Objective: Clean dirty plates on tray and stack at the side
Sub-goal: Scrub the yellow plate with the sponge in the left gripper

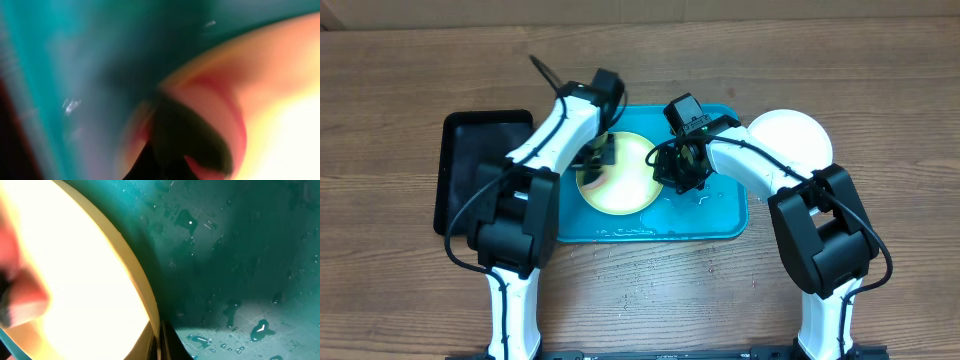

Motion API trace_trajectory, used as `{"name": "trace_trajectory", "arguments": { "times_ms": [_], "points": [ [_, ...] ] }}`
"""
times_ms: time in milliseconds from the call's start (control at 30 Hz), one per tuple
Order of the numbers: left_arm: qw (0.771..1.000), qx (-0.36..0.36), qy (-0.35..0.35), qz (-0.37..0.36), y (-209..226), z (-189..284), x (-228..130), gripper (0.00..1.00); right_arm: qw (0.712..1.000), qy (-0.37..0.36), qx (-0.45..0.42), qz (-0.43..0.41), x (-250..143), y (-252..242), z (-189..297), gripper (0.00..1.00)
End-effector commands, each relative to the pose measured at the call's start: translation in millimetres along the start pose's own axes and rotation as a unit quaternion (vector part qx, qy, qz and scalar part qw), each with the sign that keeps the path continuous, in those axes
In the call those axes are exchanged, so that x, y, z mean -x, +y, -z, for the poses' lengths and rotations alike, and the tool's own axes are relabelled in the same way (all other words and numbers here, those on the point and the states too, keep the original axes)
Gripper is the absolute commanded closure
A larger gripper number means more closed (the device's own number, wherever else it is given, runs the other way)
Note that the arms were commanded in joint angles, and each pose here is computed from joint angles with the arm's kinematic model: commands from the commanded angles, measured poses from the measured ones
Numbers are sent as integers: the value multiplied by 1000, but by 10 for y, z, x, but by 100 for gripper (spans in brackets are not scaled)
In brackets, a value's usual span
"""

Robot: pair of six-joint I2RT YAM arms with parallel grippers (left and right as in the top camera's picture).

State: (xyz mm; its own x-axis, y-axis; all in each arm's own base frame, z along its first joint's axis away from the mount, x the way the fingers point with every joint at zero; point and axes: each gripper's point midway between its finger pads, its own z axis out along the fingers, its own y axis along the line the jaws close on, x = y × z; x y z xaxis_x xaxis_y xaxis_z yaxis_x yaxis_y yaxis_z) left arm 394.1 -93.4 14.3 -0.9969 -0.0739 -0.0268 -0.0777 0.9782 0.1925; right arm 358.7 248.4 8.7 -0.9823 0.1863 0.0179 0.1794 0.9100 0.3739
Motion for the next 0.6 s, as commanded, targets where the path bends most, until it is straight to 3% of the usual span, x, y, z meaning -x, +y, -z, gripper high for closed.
{"name": "trace_trajectory", "arguments": {
  "times_ms": [0, 100, 233, 300, 400, 500, 567],
  "points": [
    [989, 136, -10, 60, 618, -34, 24, 96, 1000, 2, -13, -7, -6, -93, -50, 96],
    [992, 121, 13, 36, 559, -41, -63, 96, 1000, 1, -13, -7, -6, -92, -50, 96],
    [995, -19, 58, -83, 43, -72, -212, 96, 1000, 1, -13, -7, -6, -92, -50, 96],
    [973, -144, 73, -168, -371, 8, -331, 96, 1000, 2, -13, -7, -6, -92, -50, 96],
    [916, -300, 70, -258, -846, 250, -501, 96, 1000, 1, -13, -7, -6, -92, -50, 96],
    [873, -383, 58, -296, -1094, 448, -589, 96, 1000, 1, -13, -7, -4, -93, -50, 96],
    [866, -395, 50, -302, -1162, 482, -585, 96, 1000, 2, -13, -7, -6, -94, -50, 96]
  ]
}}
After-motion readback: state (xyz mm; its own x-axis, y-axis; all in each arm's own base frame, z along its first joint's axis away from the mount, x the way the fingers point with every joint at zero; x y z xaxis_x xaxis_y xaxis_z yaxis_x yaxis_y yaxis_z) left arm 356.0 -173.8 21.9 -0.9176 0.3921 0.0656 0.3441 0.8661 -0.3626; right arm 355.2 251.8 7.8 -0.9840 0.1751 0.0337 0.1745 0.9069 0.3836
